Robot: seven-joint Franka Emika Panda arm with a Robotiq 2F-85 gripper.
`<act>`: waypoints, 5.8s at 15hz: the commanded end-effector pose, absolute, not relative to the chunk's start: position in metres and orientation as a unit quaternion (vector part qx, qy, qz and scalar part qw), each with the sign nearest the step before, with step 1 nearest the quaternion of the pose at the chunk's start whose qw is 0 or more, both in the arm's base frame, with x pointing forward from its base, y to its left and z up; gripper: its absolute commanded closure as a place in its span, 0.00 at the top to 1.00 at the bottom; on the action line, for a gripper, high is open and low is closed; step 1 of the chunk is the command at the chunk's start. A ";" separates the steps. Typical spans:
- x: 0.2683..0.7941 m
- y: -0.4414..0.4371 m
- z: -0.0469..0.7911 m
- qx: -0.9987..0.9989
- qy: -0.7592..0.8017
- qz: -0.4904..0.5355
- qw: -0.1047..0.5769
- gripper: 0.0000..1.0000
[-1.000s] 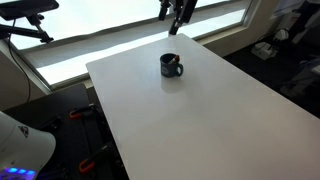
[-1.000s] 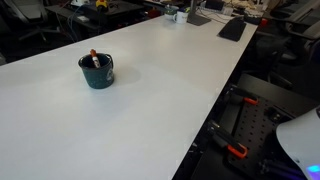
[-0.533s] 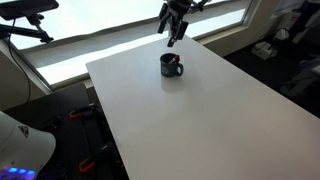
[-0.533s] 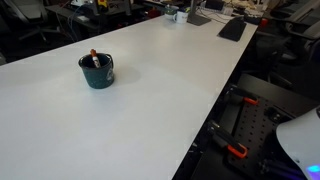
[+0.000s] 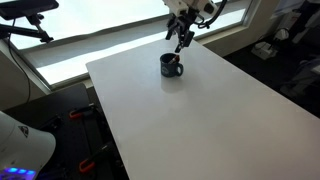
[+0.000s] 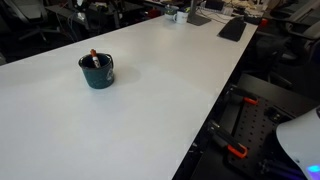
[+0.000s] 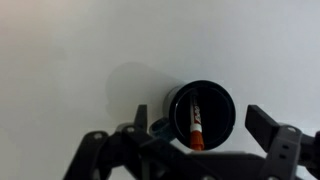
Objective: Take the marker out of the mug and place it on the table to the right of the mug
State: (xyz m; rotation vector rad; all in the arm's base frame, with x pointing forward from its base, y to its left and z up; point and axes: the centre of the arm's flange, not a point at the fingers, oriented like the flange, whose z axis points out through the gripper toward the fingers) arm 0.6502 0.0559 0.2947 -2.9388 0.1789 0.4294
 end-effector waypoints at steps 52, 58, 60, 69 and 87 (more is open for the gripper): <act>0.723 0.087 0.270 -0.985 0.135 0.069 0.077 0.99; 0.720 0.097 0.276 -0.984 0.149 0.064 0.070 1.00; 0.715 0.097 0.287 -0.985 0.149 0.049 0.074 1.00; 0.724 0.091 0.275 -0.986 0.137 0.049 0.075 1.00; 0.718 0.091 0.254 -0.985 0.074 0.125 0.094 1.00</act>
